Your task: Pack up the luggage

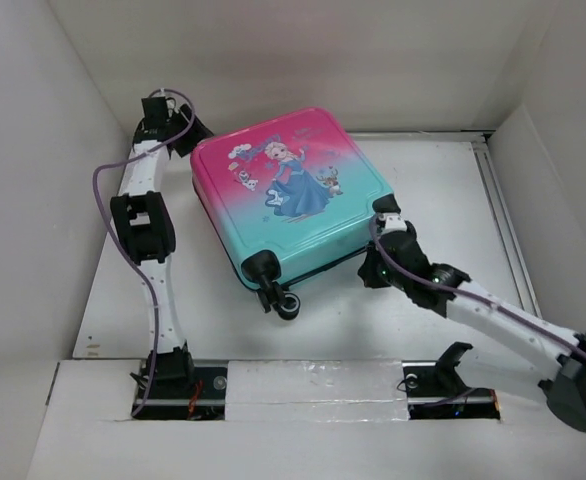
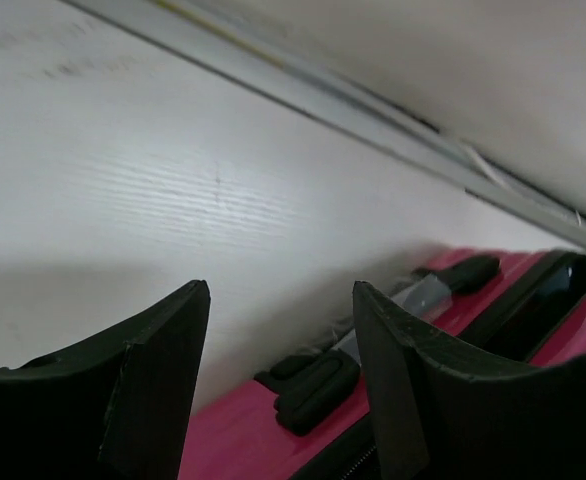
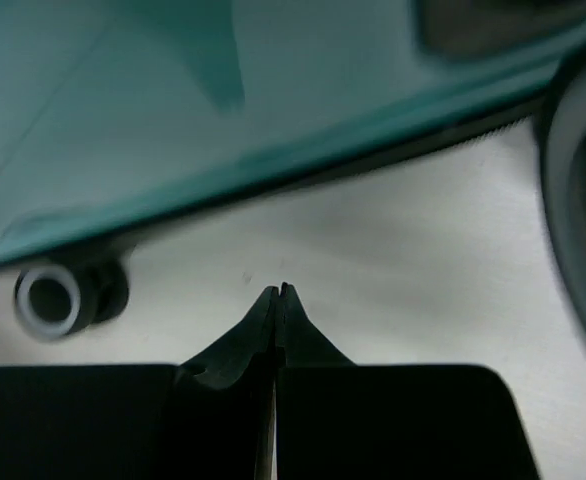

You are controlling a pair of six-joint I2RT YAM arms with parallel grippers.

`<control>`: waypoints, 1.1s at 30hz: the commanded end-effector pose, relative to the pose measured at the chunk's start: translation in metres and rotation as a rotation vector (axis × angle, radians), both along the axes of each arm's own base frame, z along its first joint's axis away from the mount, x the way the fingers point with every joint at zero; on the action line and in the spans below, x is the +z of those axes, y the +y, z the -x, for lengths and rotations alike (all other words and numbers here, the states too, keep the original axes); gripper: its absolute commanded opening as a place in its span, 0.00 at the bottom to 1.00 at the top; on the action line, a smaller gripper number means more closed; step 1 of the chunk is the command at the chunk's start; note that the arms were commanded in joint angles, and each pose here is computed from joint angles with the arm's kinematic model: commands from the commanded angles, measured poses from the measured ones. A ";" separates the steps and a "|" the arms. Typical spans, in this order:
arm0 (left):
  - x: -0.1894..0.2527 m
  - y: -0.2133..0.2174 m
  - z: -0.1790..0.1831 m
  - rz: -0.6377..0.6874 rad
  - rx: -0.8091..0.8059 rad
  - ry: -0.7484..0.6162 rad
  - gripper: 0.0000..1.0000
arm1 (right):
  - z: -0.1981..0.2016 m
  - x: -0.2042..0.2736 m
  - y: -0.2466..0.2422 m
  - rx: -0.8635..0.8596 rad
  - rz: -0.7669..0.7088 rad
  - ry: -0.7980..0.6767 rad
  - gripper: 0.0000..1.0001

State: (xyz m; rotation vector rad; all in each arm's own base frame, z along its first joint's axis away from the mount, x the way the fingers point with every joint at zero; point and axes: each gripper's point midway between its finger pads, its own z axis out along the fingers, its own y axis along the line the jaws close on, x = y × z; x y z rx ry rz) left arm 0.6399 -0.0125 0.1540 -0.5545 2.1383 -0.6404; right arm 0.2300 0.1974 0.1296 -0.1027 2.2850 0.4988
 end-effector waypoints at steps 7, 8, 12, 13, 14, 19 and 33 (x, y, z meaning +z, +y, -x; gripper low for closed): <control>0.013 -0.081 0.047 0.153 -0.148 -0.091 0.48 | -0.142 0.069 0.025 -0.087 -0.112 -0.278 0.00; -0.035 -0.081 0.079 0.193 -0.105 0.006 0.48 | -0.153 0.073 0.027 -0.071 -0.115 -0.282 0.00; -0.014 -0.090 0.141 0.277 0.037 -0.112 0.41 | -0.199 0.109 0.050 -0.026 -0.157 -0.352 0.00; -0.013 -0.090 0.151 0.271 0.059 -0.129 0.39 | -0.208 0.112 0.051 -0.020 -0.166 -0.352 0.00; -0.017 -0.093 0.164 0.259 0.070 -0.129 0.39 | -0.218 0.098 0.060 0.006 -0.157 -0.328 0.00; -0.033 -0.119 0.251 0.173 0.044 -0.127 0.39 | -0.262 0.131 0.102 0.160 -0.202 -0.295 0.00; 0.138 -0.021 0.343 0.141 0.459 -0.594 0.82 | -0.274 0.263 0.035 0.017 -0.146 -0.432 0.69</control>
